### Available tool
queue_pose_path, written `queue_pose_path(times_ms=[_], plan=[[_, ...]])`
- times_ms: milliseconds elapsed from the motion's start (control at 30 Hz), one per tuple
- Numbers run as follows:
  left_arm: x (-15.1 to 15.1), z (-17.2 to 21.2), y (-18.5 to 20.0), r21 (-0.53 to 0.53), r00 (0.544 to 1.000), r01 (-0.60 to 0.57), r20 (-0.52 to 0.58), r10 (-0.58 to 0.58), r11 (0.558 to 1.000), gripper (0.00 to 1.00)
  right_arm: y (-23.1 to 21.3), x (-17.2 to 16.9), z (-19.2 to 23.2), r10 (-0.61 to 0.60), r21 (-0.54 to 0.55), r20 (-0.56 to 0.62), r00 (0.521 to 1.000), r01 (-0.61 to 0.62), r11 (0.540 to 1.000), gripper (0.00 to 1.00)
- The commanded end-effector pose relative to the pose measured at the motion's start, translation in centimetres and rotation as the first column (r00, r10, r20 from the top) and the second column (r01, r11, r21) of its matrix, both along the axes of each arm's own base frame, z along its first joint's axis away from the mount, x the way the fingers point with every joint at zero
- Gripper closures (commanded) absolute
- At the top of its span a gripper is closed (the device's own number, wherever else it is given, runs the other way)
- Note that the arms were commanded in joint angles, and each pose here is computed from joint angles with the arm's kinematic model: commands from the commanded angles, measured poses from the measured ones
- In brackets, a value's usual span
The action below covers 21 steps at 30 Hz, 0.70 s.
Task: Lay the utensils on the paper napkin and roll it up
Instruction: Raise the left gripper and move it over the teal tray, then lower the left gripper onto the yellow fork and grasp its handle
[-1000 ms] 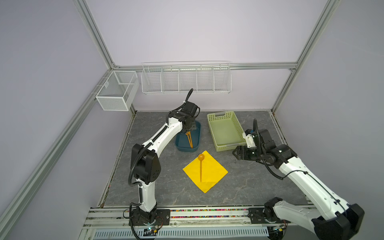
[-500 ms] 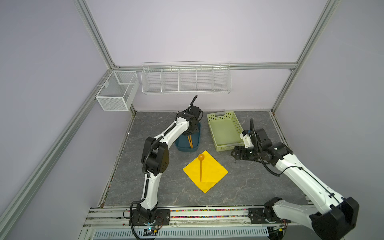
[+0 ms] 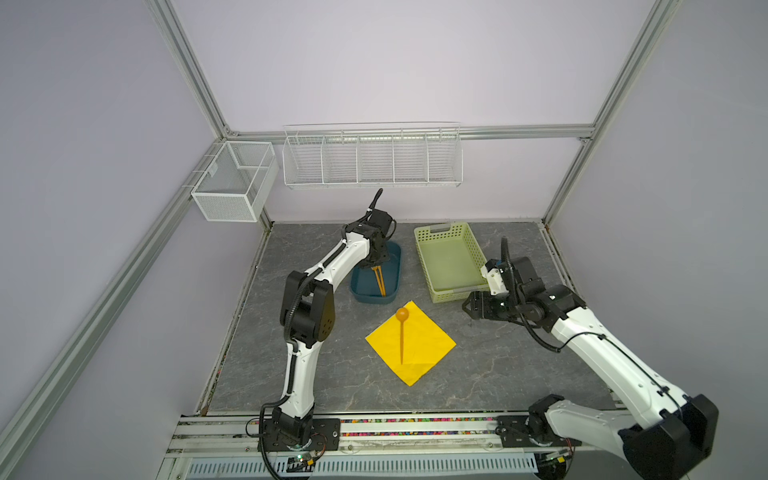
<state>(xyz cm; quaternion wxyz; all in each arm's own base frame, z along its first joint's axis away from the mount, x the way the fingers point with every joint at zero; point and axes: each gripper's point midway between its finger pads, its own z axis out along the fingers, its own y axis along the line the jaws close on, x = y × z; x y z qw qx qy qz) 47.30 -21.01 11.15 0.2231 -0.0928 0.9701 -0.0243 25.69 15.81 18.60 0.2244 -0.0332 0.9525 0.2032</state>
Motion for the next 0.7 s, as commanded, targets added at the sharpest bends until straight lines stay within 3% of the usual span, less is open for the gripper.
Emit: queue_pose_path(times_ms=[0,667], plan=[[-0.1,-1.9,-0.5,-0.006,0.999,-0.007,-0.045,0.007,1.000,0.82,-0.4,0.0,0.0,-0.001,-0.011,0.014,1.000,0.001,1.000,0.25],[0.2,-6.3,-1.1,0.015,0.990,-0.015,-0.140,0.017,1.000,0.80,-0.2,0.4,-0.2,0.000,-0.012,0.006,1.000,0.000,1.000,0.24]])
